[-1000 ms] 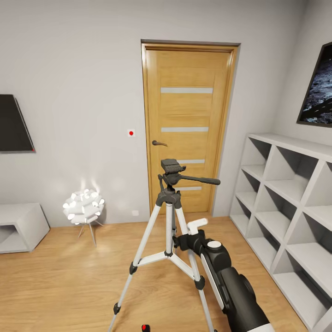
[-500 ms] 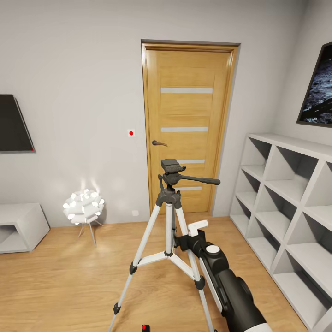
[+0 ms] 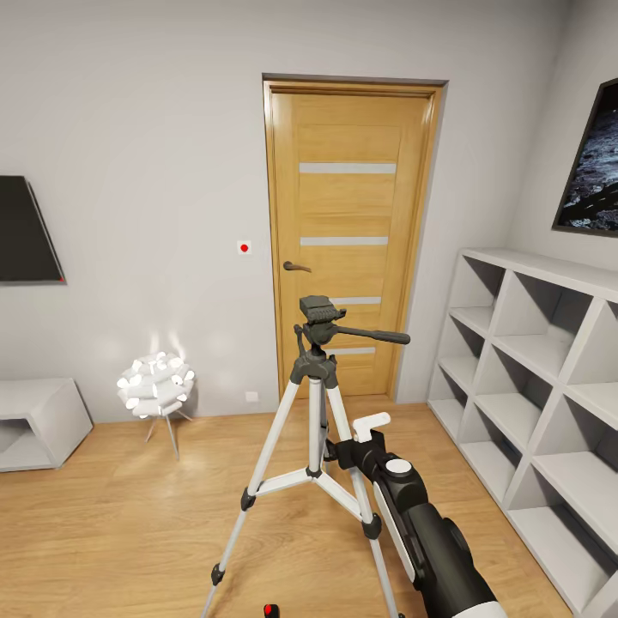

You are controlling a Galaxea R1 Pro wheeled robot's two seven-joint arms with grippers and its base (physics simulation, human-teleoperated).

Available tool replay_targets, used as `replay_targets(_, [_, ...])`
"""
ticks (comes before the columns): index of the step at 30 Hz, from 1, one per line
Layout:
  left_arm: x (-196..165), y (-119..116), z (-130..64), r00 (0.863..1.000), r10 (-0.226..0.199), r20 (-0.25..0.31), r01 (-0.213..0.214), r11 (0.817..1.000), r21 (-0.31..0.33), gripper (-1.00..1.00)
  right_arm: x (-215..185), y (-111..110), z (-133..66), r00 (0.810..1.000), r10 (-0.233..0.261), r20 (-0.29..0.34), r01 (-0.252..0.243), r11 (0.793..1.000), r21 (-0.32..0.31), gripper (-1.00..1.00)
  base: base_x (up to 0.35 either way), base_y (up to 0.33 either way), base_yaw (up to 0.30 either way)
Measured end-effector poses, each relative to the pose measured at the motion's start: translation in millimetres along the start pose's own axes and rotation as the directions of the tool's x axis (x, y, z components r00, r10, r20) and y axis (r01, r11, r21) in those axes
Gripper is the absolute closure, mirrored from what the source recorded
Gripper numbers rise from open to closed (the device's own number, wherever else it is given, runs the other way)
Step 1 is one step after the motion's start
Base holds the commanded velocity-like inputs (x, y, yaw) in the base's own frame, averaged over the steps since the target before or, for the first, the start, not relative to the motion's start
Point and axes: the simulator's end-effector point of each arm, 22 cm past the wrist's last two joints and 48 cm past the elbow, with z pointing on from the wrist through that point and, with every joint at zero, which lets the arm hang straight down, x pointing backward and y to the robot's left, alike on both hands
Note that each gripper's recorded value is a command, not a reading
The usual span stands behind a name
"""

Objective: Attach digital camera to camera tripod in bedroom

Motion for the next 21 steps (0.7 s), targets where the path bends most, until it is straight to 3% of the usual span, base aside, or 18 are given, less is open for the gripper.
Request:
replay_targets(1, [0.0, 0.0, 0.0, 1.000, 0.000, 0.000, 0.000, 1.000, 0.000, -1.00, 0.0, -0.5, 0.0, 1.000, 0.000, 0.000, 0.000, 1.000, 0.002, -1.00, 0.000, 0.000, 0.000])
replay_targets(2, [0.0, 0.0, 0.0, 1.000, 0.000, 0.000, 0.000, 1.000, 0.000, -1.00, 0.0, -1.7, 0.0, 1.000, 0.000, 0.000, 0.000, 1.000, 0.007, 1.00, 0.000, 0.000, 0.000])
replay_targets(10, [0.0, 0.0, 0.0, 1.000, 0.000, 0.000, 0.000, 1.000, 0.000, -1.00, -1.6, -8.0, -0.3, 1.000, -0.010, 0.006, 0.010, 0.999, 0.034, 1.00, 0.000, 0.000, 0.000])
replay_targets(21, [0.0, 0.1, 0.0, 1.000, 0.000, 0.000, 0.000, 1.000, 0.000, -1.00, -2.3, -5.4, 0.2, 1.000, 0.001, 0.013, -0.002, 1.000, 0.023, 1.00, 0.000, 0.000, 0.000])
